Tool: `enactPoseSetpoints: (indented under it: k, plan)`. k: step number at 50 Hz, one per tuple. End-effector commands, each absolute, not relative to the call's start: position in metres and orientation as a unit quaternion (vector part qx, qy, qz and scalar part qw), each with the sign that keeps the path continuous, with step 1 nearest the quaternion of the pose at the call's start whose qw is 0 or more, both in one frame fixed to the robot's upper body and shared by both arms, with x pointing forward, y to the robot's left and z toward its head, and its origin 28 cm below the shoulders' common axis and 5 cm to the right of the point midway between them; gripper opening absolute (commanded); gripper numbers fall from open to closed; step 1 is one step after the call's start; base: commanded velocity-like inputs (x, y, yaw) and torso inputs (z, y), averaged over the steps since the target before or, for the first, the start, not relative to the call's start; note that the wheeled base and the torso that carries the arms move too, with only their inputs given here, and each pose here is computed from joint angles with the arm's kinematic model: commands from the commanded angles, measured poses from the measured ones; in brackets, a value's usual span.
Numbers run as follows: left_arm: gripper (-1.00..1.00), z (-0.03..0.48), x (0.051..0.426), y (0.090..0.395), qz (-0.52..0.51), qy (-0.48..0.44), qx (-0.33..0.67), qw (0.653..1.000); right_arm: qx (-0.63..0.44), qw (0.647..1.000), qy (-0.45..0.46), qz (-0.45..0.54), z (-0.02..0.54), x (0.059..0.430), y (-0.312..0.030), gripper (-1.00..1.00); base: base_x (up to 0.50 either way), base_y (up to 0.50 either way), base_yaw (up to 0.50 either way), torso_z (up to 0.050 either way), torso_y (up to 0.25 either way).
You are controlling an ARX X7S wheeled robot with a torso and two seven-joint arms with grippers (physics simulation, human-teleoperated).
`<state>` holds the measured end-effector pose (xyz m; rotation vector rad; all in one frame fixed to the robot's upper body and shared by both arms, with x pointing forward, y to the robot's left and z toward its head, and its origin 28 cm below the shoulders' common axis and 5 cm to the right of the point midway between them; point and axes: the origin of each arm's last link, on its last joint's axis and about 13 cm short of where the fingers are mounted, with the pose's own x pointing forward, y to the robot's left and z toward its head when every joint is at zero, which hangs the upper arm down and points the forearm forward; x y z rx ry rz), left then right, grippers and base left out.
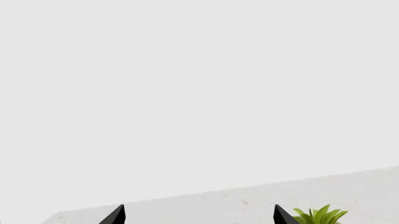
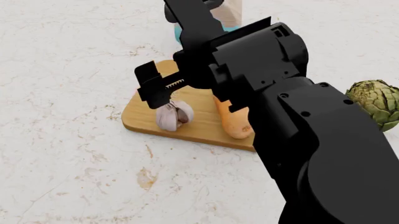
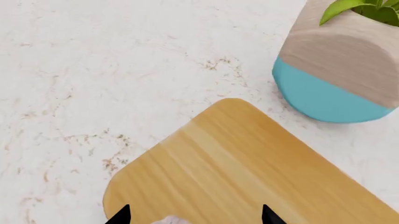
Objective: Clear the non-vegetable object off the cutting board and place the vegetables onto it.
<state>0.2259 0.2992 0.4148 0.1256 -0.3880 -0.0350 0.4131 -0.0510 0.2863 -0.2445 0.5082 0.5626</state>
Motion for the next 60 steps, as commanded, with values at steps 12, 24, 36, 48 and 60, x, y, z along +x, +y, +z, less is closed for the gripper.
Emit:
enactPoseSetpoints:
  k: [12,24,36,48,60]
  plan:
    - [1.0,0.416,0.223,0.298,-0.021,-0.197,0.063,0.978,-0.137,0.936,0.19,0.261,0.335,0.399,-0.065,1.0,0.0,0.0,0.0,0.0,0.0]
    - [1.0,0.421,0.221,0.296,-0.026,-0.2,0.065,0.977,-0.131,0.947,0.146,0.254,0.351,0.331,-0.094,1.0,0.0,0.0,0.0,0.0,0.0]
    - [1.0,0.424,0.22,0.296,-0.031,-0.203,0.063,0.977,-0.156,0.948,0.11,0.256,0.362,0.263,-0.104,1.0,0.0,0.0,0.0,0.0,0.0]
    - [1.0,0.425,0.213,0.296,-0.031,-0.205,0.063,0.976,-0.159,0.953,0.067,0.249,0.372,0.197,-0.113,1.0,0.0,0.0,0.0,0.0,0.0]
    - [1.0,0.417,0.211,0.296,-0.026,-0.199,0.062,0.978,-0.146,0.96,0.032,0.237,0.368,0.148,-0.123,1.0,0.0,0.0,0.0,0.0,0.0]
